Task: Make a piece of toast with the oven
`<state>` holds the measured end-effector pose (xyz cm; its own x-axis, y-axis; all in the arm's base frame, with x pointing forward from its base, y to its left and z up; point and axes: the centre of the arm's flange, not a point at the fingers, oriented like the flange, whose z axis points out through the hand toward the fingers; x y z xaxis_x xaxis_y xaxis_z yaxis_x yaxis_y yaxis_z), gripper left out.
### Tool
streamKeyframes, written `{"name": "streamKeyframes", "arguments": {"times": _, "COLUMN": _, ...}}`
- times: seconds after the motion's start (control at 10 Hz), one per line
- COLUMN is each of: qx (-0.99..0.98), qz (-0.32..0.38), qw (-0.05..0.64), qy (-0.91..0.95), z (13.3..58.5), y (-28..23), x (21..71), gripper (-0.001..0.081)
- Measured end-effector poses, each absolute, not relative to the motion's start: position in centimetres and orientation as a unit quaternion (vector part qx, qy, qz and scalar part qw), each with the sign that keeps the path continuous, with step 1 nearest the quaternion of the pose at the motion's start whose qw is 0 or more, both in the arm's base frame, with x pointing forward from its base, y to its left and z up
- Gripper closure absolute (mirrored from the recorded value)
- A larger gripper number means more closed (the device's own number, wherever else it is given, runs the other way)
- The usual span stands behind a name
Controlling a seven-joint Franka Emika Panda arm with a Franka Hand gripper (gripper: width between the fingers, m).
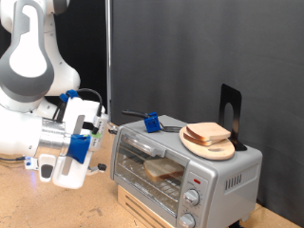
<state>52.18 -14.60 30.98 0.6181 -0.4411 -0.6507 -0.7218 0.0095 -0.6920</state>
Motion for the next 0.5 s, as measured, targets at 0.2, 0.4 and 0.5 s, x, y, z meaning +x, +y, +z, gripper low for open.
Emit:
{"name": "streamKeyframes", "arguments": {"times": 0.2, "qx": -0.682, "qz": 0.094, "qw": 0.568, "qy": 0.450, "z": 29.9, "y": -14.7, "x": 54.8, "gripper": -0.0002}}
{"name": "streamKeyframes", "arguments": {"times": 0.4, "qx": -0.677, "qz": 0.082, "qw": 0.557, "qy": 0.474, "z": 28.9, "y": -15.3, "x": 57.1, "gripper": -0.0002}}
{"name": "streamKeyframes", "arguments": {"times": 0.5, "qx": -0.675, "qz": 0.068, "qw": 0.550, "qy": 0.486, "z": 28.2, "y": -15.8, "x": 58.3, "gripper": -0.0002}}
